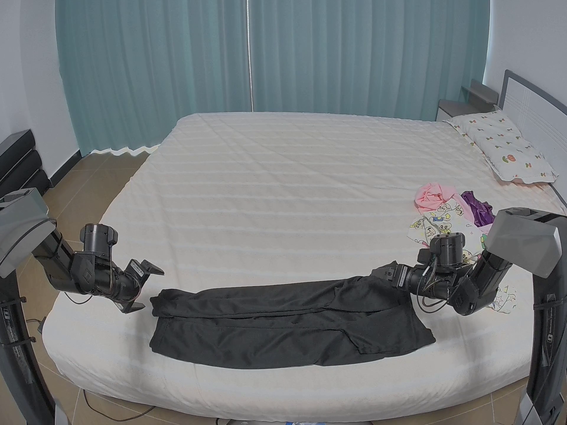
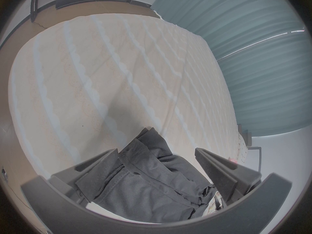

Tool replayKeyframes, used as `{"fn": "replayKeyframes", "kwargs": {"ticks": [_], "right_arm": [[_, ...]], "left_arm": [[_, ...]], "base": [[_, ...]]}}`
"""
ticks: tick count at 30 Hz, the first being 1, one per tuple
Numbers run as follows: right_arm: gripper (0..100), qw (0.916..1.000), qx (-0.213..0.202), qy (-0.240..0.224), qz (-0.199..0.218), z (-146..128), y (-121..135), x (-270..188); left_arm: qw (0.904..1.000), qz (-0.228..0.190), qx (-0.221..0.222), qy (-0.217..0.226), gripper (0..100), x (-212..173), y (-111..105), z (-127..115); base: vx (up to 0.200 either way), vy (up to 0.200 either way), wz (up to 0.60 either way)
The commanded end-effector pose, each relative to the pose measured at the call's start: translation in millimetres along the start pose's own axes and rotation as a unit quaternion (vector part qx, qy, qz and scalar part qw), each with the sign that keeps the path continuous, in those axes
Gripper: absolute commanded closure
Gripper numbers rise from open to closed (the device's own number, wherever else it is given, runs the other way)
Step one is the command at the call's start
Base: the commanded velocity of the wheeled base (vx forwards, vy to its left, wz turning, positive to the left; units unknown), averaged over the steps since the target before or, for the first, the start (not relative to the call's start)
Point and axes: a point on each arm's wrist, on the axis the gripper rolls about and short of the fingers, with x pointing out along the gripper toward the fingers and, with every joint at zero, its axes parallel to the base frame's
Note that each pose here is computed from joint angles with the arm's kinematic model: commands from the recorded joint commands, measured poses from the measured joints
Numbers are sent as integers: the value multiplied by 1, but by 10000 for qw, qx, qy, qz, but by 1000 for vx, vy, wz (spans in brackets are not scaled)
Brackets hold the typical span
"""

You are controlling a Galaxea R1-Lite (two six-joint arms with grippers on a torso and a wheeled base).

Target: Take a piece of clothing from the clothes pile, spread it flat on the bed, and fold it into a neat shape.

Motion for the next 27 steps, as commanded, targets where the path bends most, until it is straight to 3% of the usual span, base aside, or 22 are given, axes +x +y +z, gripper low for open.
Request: {"fn": "replayKeyframes", "kwargs": {"ticks": [1, 20, 21, 27], "right_arm": [[0, 9999, 40, 83, -62, -7, -9, 11], [0, 9996, 82, 256, -93, -19, -16, 15], [100, 9995, 76, 297, -99, -21, -16, 16], [100, 9994, 65, 318, -144, -22, -15, 14]], "left_arm": [[10000, -14, 1, -5, 0, -1, -1, 0], [10000, 28, 5, 31, 0, 0, 1, -2], [10000, 22, 7, 26, 0, 0, 1, -2], [10000, 28, -6, 15, 0, -1, 1, -2]], "base": [[0, 0, 0], [0, 0, 0], [0, 0, 0], [0, 0, 0]]}}
